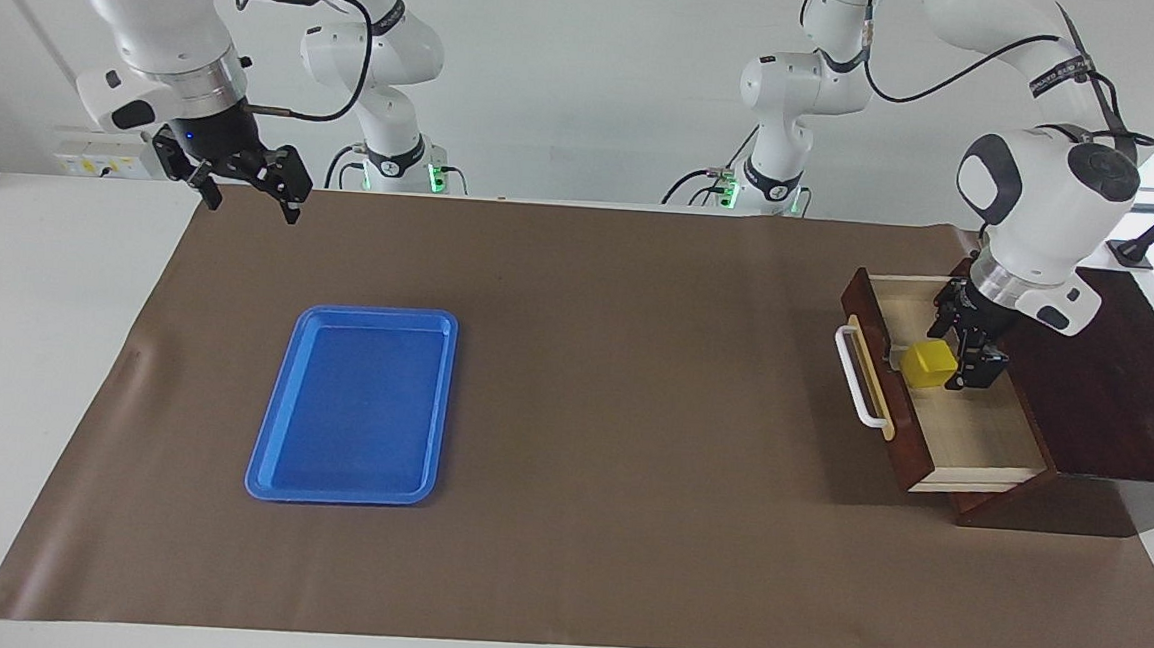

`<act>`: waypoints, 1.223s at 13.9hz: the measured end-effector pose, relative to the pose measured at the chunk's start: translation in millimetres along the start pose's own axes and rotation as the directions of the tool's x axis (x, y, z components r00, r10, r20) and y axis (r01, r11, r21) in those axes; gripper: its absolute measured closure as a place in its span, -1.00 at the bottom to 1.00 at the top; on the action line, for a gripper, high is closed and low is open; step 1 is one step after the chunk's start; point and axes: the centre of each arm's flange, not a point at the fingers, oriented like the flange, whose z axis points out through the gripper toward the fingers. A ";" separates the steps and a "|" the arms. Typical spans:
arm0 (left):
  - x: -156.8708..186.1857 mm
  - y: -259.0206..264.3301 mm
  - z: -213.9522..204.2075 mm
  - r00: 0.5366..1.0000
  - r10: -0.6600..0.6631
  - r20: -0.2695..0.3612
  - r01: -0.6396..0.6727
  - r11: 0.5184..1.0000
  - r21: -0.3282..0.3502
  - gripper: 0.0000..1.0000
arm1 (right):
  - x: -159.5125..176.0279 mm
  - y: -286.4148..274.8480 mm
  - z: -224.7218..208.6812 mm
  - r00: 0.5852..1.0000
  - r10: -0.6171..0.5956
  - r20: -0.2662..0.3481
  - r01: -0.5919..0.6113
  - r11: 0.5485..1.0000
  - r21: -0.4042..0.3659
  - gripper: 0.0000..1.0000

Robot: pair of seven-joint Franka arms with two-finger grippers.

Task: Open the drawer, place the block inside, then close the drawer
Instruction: 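Push the drawer closed with the left gripper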

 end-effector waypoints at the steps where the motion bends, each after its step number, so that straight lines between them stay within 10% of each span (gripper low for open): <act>1: -9.9 3.4 -9.8 1.000 -0.020 0.006 0.020 1.000 -0.010 -1.00 | 0.0 0.0 0.2 1.000 0.000 0.001 0.000 1.000 0.000 -1.00; 7: -116.7 -0.7 23.4 1.000 -0.007 -0.006 0.008 0.998 0.068 -1.00 | -0.1 0.0 0.9 1.000 0.000 0.002 0.000 1.000 0.000 -1.00; 17: -72.5 -2.6 48.2 0.998 -0.028 -0.061 0.032 0.998 0.052 -1.00 | -0.9 -0.2 0.1 1.000 -0.001 0.000 0.001 1.000 0.000 -1.00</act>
